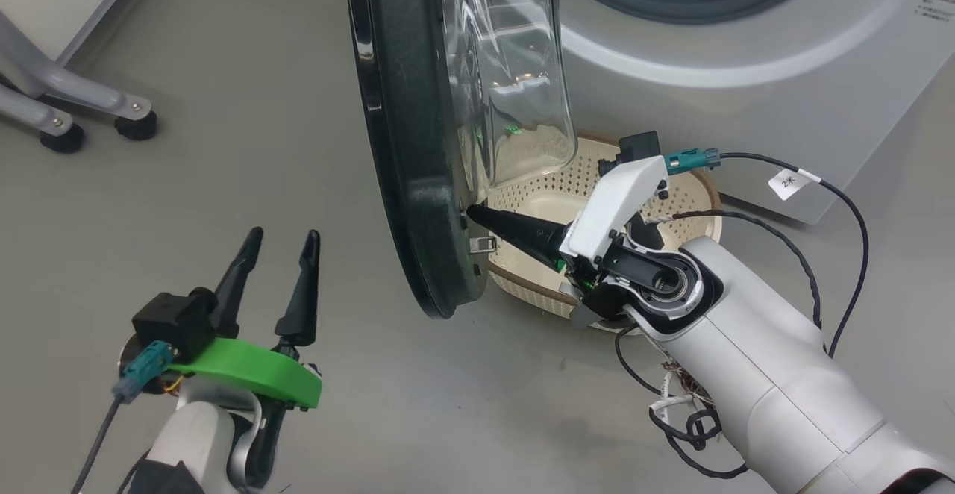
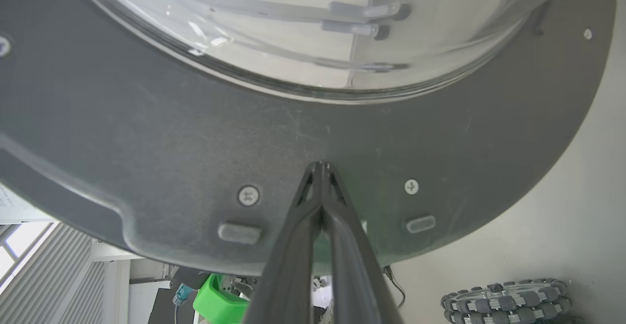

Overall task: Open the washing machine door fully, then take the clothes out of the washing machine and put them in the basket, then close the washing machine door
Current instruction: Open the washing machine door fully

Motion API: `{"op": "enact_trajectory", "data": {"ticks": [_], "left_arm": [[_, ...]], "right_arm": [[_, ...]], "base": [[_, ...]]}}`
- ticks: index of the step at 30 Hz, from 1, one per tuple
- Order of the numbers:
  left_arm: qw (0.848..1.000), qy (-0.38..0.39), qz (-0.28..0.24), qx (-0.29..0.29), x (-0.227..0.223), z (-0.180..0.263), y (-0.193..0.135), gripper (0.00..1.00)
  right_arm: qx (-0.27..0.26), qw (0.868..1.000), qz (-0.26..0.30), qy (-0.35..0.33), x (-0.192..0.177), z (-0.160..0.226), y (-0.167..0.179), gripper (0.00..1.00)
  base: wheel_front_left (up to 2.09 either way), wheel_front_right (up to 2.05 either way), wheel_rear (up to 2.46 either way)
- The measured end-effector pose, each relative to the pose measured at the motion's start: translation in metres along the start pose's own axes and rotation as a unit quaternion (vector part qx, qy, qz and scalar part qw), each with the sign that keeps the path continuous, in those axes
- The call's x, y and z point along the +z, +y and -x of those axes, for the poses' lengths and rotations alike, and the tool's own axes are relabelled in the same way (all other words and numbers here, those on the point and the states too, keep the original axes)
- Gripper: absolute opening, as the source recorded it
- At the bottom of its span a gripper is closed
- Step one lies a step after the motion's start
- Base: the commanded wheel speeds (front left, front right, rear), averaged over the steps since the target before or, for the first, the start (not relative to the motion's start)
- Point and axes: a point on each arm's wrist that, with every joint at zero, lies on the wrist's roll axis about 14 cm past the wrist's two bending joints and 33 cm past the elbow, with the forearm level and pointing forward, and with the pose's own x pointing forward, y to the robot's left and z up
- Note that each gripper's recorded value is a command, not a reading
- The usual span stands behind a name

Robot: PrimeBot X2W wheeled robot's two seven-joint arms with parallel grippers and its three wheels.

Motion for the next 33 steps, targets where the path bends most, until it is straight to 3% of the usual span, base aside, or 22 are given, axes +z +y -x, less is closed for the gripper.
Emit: {"op": "enact_trajectory", "data": {"ticks": [11,21,22,24,25,29,33], "left_arm": [[1.0,-0.005,0.006,-0.007,0.001,-0.006,-0.001,1.0],[0.999,-0.002,0.014,-0.029,-0.003,-0.014,-0.016,1.0],[0.999,-0.001,0.015,-0.031,-0.004,-0.014,-0.017,1.0],[0.999,-0.001,0.016,-0.037,-0.004,-0.015,-0.021,1.0],[0.999,-0.002,0.016,-0.039,-0.004,-0.016,-0.022,1.0],[0.999,-0.003,0.017,-0.043,-0.004,-0.017,-0.025,1.0],[0.999,-0.002,0.018,-0.044,-0.004,-0.017,-0.025,1.0]], "right_arm": [[0.004,0.996,0.009,-0.091,0.03,0.022,0.011,0.0],[0.0,0.978,-0.002,-0.21,0.062,0.063,0.007,0.0],[-0.001,0.974,0.0,-0.225,0.066,0.067,0.007,0.13],[-0.006,0.965,0.008,-0.261,0.077,0.08,0.006,0.84],[-0.01,0.96,0.016,-0.278,0.082,0.086,0.005,1.0],[-0.038,0.937,0.062,-0.34,0.105,0.114,0.0,1.0],[-0.077,0.904,0.132,-0.4,0.126,0.145,-0.004,1.0]], "base": [[0.0,0.0,0.0],[0.0,0.0,0.0],[0.0,0.0,0.0],[0.0,0.0,0.0],[0.0,0.0,0.0],[0.0,0.0,0.0],[0.0,0.0,0.0]]}}
